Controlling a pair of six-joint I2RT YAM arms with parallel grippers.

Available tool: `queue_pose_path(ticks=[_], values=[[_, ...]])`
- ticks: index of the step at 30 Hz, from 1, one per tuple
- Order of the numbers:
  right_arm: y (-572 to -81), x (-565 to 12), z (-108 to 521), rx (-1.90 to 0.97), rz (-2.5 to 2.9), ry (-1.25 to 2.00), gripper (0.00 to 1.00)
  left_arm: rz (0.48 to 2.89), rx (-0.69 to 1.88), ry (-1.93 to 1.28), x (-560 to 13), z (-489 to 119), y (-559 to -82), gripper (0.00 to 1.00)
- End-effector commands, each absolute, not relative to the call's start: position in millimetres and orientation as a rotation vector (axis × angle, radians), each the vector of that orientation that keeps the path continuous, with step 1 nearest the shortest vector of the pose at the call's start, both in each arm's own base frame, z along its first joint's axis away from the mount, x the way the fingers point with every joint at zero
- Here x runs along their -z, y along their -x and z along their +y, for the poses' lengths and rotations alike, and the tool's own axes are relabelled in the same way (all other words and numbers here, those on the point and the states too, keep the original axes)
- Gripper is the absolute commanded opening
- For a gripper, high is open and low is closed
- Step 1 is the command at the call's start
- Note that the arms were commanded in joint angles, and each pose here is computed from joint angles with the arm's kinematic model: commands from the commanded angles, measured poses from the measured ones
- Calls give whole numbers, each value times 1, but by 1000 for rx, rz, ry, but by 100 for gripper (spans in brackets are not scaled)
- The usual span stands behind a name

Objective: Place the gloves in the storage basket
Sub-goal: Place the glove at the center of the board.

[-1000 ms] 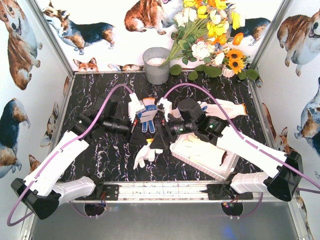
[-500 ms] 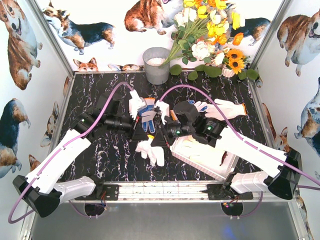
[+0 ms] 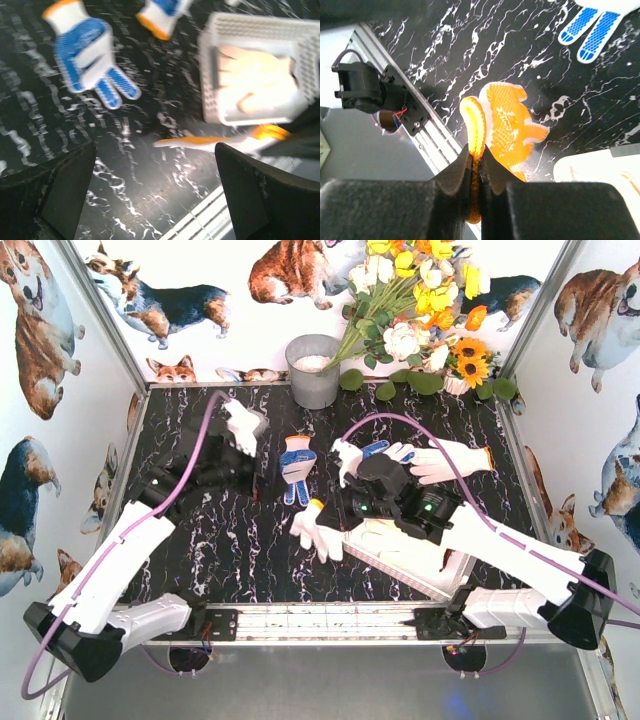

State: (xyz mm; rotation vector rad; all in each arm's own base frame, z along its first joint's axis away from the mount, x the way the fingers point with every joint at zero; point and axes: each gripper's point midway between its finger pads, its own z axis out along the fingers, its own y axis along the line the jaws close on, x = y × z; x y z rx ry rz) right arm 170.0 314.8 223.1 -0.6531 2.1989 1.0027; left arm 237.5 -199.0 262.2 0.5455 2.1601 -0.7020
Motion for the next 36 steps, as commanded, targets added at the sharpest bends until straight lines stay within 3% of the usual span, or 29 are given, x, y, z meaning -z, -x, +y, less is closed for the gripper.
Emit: queue_pose_path(ticks=[1,7,12,19,25,36], values=[[-191,-258,312,-959,2055,570,0,2148,487,-281,-266,-157,-285,99],[-207,-277,332,-889,1900,783,0,2087,358,-53,-275,-120,-310,100],[-200,-238,369,-892,1913,958,0,2039,218,78,-274,-86,-304,100],[-132,-141,421,-895,2006,1274,0,2070,103,130,-253,-58,-280,100],[-95,-107,431,-882,2054,1394,0,2082,59,135,-248,-48,-272,100],[-138,-96,432,-586,2017,1335,3,2061,62,165,-248,-46,-275,100]])
